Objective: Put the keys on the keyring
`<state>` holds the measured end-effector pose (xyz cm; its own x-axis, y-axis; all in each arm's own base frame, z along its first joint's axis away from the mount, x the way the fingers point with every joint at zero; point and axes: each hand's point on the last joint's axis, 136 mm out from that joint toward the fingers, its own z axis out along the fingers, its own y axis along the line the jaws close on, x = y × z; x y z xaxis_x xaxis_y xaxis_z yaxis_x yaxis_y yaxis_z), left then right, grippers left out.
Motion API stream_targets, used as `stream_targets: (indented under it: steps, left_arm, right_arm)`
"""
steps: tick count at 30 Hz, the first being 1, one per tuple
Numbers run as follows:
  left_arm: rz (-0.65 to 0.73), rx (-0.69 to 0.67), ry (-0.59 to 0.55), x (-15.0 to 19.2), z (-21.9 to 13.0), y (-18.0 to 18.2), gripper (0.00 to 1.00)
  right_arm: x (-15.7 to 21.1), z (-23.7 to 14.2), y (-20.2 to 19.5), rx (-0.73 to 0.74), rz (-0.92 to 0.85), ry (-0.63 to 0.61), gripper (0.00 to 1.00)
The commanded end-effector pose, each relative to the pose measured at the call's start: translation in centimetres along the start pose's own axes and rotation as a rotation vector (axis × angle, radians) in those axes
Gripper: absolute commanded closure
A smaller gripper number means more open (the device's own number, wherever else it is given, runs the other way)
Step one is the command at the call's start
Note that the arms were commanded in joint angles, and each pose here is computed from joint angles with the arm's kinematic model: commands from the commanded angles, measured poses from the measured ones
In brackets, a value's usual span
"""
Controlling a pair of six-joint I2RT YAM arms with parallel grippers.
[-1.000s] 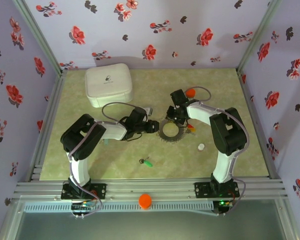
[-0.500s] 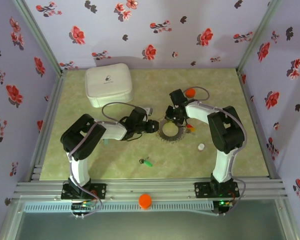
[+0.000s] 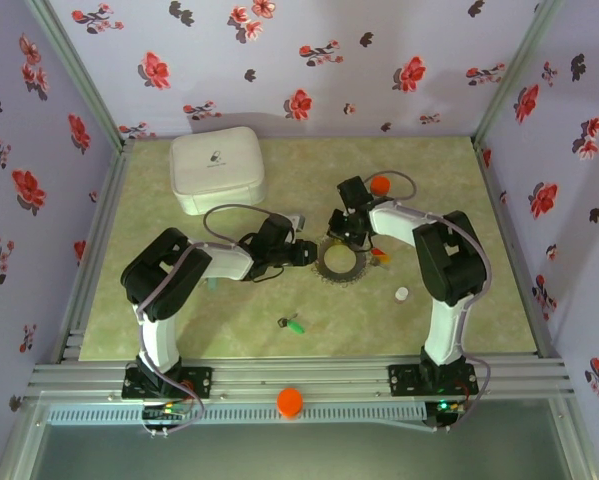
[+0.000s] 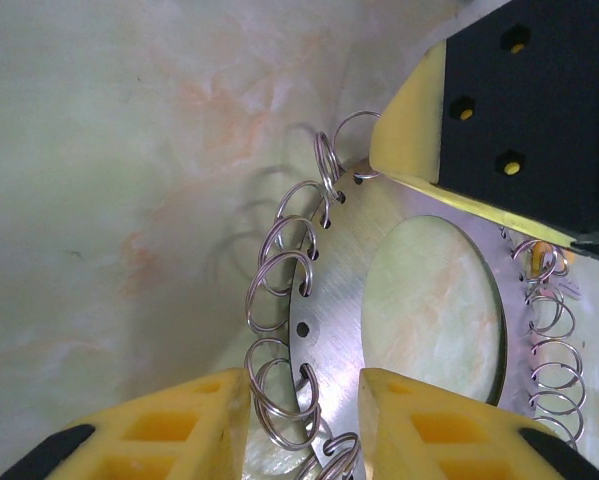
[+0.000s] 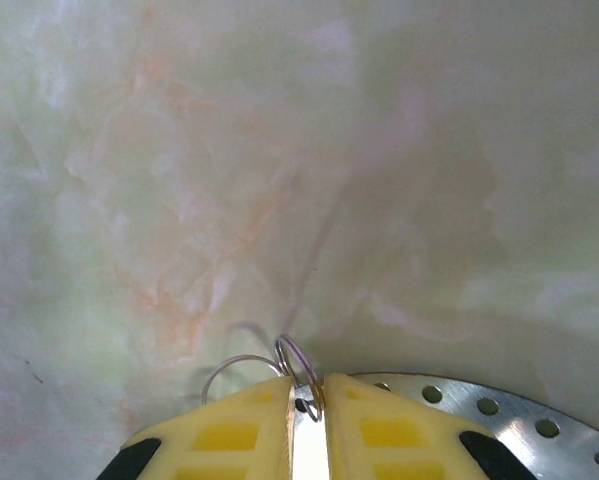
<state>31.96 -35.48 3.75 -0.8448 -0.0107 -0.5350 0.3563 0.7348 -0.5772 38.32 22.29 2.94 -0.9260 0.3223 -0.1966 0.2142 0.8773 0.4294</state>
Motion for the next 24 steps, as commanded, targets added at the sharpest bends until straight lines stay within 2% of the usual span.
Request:
stream_targets:
  steps: [1, 19, 24]
  left_arm:
    - [-0.009, 0.014, 0.006, 0.4, 0.5, -0.1, 0.65]
    - [-0.012, 0.003, -0.001, 0.5, 0.3, 0.1, 0.64]
    - [-0.014, 0.001, 0.003, 0.5, 0.3, 0.2, 0.64]
  right_arm:
    - [-1.0, 0.0, 0.1, 0.02, -0.034, -0.016, 0.83]
    - [-0.7, 0.1, -0.4, 0.101, -0.19, 0.068, 0.79]
    - [-0.8, -0.6, -0.5, 0.112, -0.211, 0.059, 0.76]
